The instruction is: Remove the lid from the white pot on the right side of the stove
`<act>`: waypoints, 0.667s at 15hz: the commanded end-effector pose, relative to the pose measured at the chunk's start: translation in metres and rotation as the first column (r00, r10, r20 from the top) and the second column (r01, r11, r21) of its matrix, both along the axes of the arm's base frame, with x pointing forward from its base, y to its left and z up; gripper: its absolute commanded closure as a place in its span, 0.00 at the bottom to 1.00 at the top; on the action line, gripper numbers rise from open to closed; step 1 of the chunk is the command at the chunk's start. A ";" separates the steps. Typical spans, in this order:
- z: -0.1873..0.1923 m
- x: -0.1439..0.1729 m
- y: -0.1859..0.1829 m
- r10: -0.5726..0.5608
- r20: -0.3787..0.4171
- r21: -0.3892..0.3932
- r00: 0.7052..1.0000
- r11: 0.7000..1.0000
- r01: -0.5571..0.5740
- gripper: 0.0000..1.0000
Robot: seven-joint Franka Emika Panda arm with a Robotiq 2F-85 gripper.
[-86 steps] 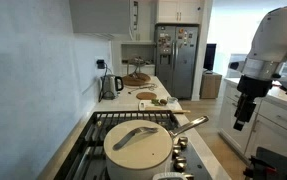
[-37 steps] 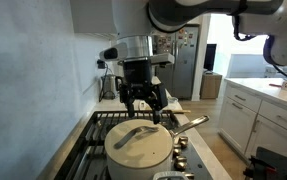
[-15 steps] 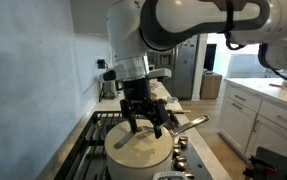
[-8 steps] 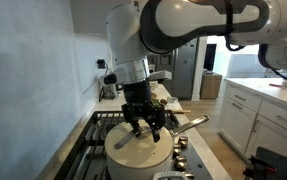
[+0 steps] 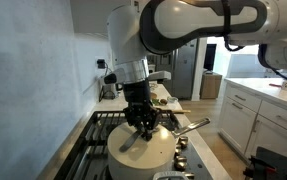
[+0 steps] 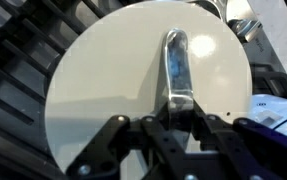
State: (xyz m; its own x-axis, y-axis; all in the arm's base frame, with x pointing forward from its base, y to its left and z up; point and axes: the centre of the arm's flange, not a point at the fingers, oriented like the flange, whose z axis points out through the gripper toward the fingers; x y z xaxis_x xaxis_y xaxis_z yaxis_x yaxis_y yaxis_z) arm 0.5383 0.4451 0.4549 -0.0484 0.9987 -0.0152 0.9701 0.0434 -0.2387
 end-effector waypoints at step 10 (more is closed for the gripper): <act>0.016 0.005 0.007 0.012 0.038 -0.036 0.999 0.999 -0.011 1.00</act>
